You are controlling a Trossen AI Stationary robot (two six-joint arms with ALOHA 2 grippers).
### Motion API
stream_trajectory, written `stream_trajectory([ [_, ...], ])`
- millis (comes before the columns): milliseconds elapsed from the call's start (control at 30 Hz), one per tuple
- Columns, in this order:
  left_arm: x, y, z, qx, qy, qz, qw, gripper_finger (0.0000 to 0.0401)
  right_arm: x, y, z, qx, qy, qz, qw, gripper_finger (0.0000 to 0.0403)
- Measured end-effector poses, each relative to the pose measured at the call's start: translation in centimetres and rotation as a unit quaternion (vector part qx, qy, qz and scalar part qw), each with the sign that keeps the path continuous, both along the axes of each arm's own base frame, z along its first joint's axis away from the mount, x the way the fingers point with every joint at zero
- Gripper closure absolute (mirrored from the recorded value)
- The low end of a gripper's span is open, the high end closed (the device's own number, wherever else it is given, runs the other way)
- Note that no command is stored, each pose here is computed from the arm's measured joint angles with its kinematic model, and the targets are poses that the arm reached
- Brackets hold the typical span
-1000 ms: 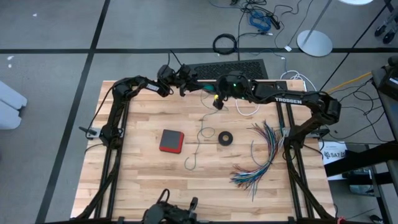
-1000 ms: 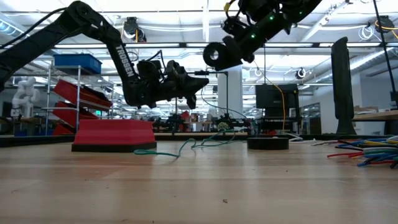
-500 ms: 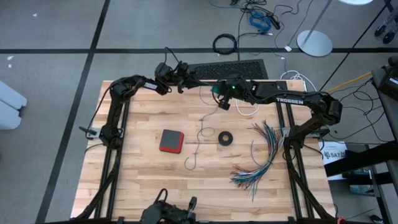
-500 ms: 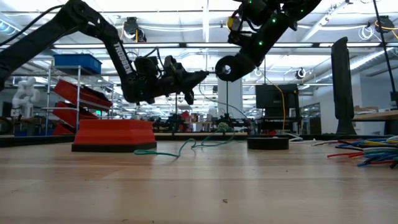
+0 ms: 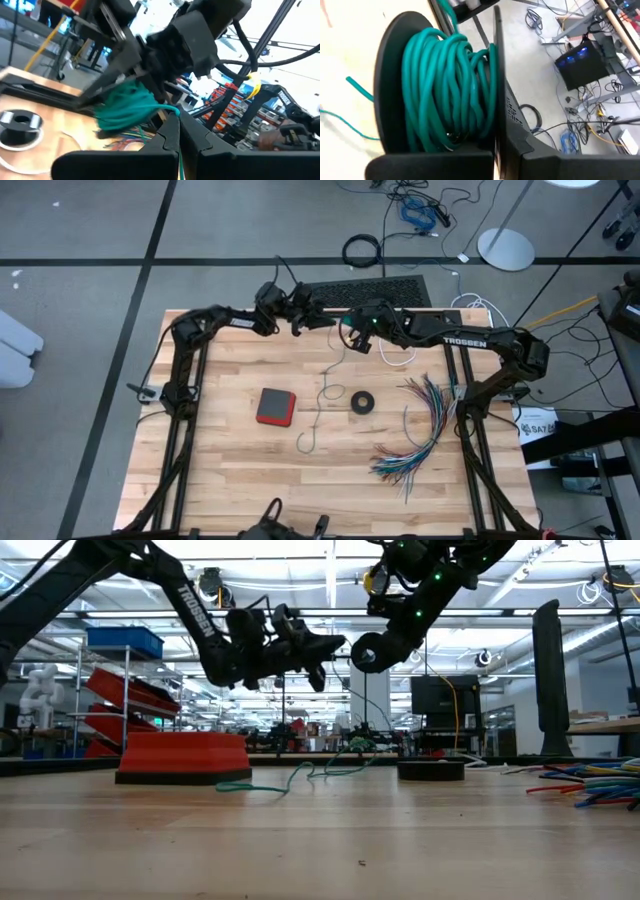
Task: Coiling cords
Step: Coil the green wire cable on the spool
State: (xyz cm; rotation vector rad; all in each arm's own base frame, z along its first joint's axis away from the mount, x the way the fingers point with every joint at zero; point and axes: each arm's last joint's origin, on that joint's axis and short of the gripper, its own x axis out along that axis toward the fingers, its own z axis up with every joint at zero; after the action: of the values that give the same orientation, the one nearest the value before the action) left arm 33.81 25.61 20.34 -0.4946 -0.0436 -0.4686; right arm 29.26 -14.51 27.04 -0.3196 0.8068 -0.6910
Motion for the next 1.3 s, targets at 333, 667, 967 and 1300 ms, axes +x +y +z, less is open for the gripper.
stream_trajectory([
  [333, 1.5, -1.5, 0.0, -0.034, -0.005, 0.034, 0.999, 0.0401, 0.7, -0.5, -0.1, -0.01, -0.041, -0.036, 0.998, 0.0403],
  [667, 2.1, -2.0, 0.2, -0.052, -0.021, 0.079, 0.995, 0.0401, 2.5, -1.4, -1.4, -0.016, -0.097, -0.054, 0.994, 0.0403],
  [967, 2.3, -2.2, 0.1, -0.028, -0.024, 0.08, 0.996, 0.0379, 3.1, -1.6, -0.8, -0.029, -0.153, -0.051, 0.986, 0.0403],
  [1300, 2.9, -2.9, 0.1, 0.008, -0.04, 0.1, 0.994, 0.0375, 3.3, -1.7, -0.2, -0.039, -0.183, -0.049, 0.981, 0.0403],
])
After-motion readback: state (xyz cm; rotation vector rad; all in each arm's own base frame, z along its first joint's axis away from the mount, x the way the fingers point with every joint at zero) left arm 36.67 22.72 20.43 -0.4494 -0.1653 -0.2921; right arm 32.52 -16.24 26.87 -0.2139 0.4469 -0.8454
